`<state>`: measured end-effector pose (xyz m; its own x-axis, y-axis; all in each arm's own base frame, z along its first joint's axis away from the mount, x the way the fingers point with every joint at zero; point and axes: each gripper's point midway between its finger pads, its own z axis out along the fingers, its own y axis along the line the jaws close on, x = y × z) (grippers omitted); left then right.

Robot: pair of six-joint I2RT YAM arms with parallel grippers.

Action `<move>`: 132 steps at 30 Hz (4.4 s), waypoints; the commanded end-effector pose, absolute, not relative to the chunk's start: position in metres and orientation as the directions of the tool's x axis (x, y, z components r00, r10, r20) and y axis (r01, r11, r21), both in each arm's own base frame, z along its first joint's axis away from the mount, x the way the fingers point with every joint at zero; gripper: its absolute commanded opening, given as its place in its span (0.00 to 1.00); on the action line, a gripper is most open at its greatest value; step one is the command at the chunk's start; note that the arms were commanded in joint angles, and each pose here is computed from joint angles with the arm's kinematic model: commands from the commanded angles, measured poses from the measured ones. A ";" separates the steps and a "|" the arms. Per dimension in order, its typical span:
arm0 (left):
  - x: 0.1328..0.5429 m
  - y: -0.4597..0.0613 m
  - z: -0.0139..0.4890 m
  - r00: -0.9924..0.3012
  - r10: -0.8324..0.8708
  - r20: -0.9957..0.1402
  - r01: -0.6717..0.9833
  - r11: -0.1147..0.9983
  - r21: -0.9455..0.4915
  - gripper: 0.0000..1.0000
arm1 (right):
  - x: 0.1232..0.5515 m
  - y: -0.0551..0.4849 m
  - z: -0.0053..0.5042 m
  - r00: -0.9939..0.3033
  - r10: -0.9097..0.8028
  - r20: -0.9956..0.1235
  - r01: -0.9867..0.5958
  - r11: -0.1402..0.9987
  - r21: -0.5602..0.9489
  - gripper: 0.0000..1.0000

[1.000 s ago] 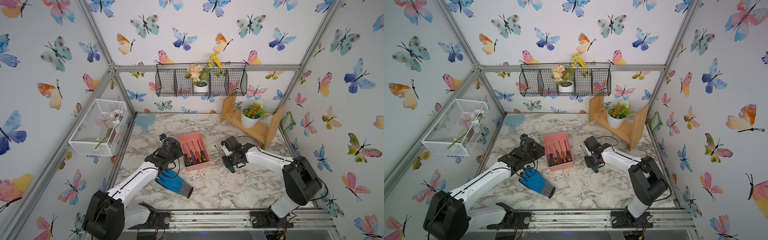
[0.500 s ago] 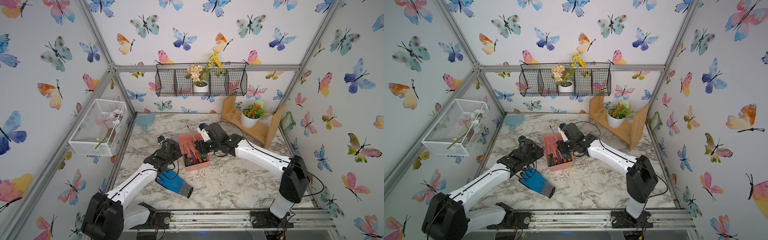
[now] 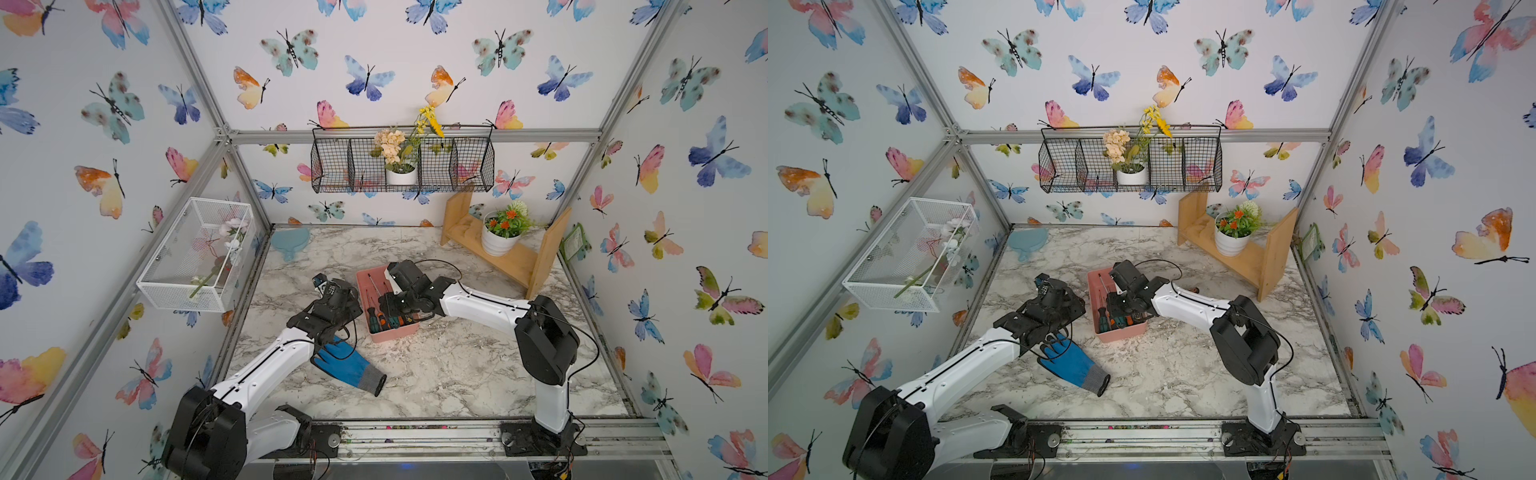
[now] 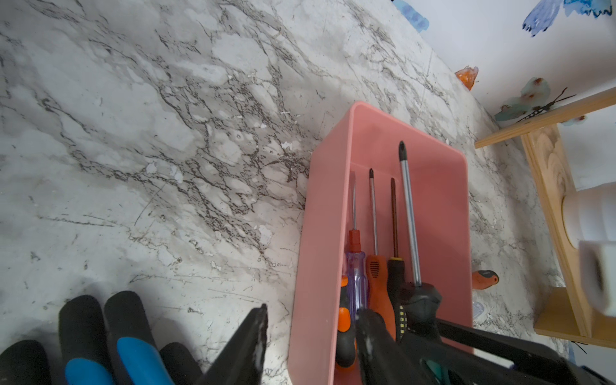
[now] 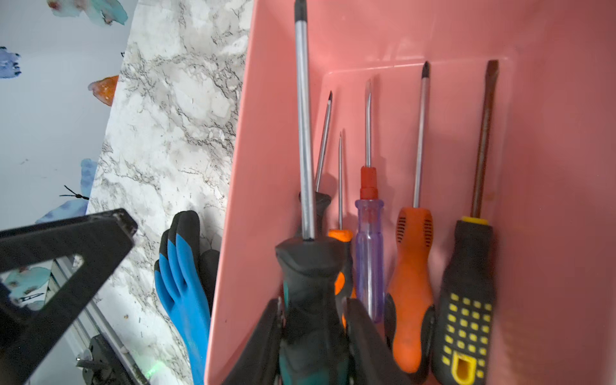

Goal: Put the screwdriver on the desktop into the storage box
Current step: Place the screwdriver in the storage box, then adjust the screwdriver at the center of the board, then pick up the screwdriver from the center of the board.

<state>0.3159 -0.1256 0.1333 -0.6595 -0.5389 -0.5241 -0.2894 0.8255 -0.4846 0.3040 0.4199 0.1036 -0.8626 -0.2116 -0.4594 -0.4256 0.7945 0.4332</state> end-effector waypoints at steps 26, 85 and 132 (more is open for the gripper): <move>0.313 -0.120 0.129 -0.648 -0.559 -0.517 -0.314 0.815 -0.488 0.50 | 0.326 0.404 0.151 -0.729 -0.269 -0.629 -0.528 0.806 0.269 0.68; 0.311 -0.122 0.135 -0.651 -0.552 -0.521 -0.289 0.815 -0.502 0.51 | 0.388 0.173 0.041 -0.833 -0.482 -0.270 -0.402 0.864 -0.302 0.58; 0.313 -0.126 0.129 -0.663 -0.550 -0.507 -0.287 0.813 -0.506 0.51 | 0.297 0.194 -0.002 -0.863 -0.487 -0.135 -0.491 0.871 0.000 0.25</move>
